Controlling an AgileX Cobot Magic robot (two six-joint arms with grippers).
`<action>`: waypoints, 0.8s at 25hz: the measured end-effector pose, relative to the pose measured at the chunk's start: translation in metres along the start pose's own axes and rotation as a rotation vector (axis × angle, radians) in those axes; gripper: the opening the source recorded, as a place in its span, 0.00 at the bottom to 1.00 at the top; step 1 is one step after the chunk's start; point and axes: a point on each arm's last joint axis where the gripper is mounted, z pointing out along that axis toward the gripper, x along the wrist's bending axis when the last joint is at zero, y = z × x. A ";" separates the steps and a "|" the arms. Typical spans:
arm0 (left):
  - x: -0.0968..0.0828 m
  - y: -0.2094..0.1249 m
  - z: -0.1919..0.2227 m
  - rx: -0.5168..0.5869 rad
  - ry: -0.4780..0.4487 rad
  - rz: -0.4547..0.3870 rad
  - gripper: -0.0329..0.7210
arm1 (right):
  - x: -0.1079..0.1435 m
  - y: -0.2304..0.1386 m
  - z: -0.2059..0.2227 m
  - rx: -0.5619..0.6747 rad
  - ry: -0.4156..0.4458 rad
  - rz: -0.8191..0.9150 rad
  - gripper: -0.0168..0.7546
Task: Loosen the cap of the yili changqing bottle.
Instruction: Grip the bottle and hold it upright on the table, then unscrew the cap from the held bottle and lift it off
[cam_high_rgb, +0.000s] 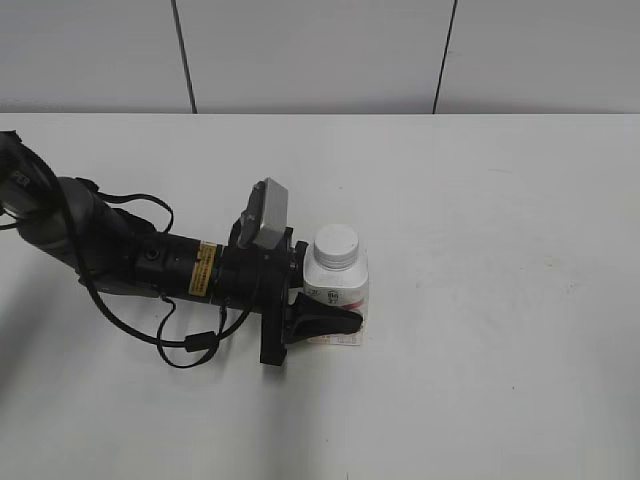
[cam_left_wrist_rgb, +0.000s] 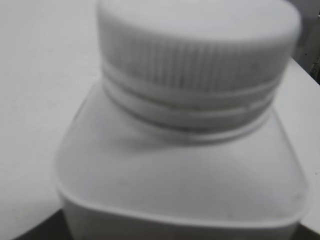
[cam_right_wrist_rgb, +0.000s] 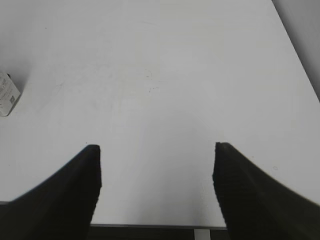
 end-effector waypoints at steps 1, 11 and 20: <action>0.000 0.000 0.000 0.000 -0.002 0.002 0.54 | 0.000 0.000 0.000 0.000 0.000 0.000 0.74; -0.001 -0.001 0.001 -0.014 -0.015 -0.001 0.54 | 0.000 0.000 0.000 0.000 0.000 0.000 0.74; -0.001 -0.001 0.001 -0.022 -0.013 -0.007 0.54 | 0.000 0.000 0.000 0.000 0.000 0.000 0.74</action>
